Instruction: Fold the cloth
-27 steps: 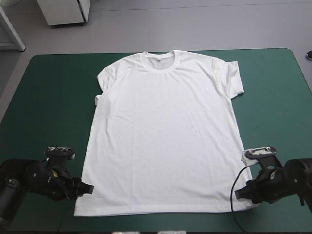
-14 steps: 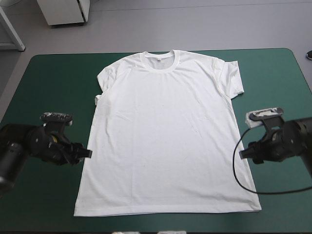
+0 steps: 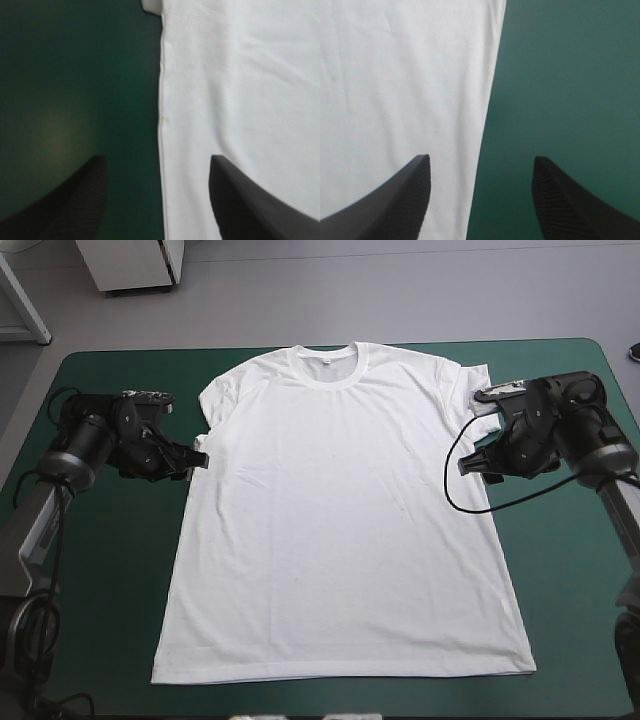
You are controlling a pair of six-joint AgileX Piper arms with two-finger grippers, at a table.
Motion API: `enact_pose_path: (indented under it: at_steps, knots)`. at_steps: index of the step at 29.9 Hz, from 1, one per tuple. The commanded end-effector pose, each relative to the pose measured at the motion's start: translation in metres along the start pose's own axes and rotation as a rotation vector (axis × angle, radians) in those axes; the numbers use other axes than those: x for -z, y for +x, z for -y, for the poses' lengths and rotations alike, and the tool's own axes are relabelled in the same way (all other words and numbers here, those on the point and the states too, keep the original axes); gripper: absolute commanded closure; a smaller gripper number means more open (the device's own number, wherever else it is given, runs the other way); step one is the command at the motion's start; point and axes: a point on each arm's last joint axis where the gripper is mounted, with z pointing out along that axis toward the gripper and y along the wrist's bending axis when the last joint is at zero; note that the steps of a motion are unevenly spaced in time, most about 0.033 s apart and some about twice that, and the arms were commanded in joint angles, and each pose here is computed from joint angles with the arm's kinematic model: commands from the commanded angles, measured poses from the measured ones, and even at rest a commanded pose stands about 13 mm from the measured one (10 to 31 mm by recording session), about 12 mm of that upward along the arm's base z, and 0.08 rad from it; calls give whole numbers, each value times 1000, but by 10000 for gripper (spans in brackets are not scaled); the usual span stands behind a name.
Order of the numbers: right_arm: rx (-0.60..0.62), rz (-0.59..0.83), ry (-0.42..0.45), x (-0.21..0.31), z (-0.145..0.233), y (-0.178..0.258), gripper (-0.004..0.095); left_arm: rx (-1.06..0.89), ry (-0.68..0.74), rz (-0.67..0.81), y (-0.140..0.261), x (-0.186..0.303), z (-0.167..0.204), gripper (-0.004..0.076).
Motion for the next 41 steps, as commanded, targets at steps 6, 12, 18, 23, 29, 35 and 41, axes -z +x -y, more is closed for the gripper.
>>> enact_pose_path:
  at_steps: [6,12,18,23,29,35,41]
  knots:
    - [13,86,2,-15,2,-43,354,31,77,25,-36,-32,-3,283]
    - [22,68,-45,-37,-1,-61,354,43,89,-23,-45,-63,-3,288]
    - [21,63,-48,-48,1,-68,354,47,110,-47,-49,-78,-1,382]
    - [22,98,-34,-48,7,-71,354,44,111,-74,-47,-87,0,544]
    - [25,162,-2,-47,15,-77,354,5,95,-112,-45,-99,12,731]
    - [27,147,22,-57,23,-77,354,-24,83,-109,-45,-98,22,733]
    - [-2,64,-33,-90,22,-78,354,-44,78,-110,-45,-97,24,733]
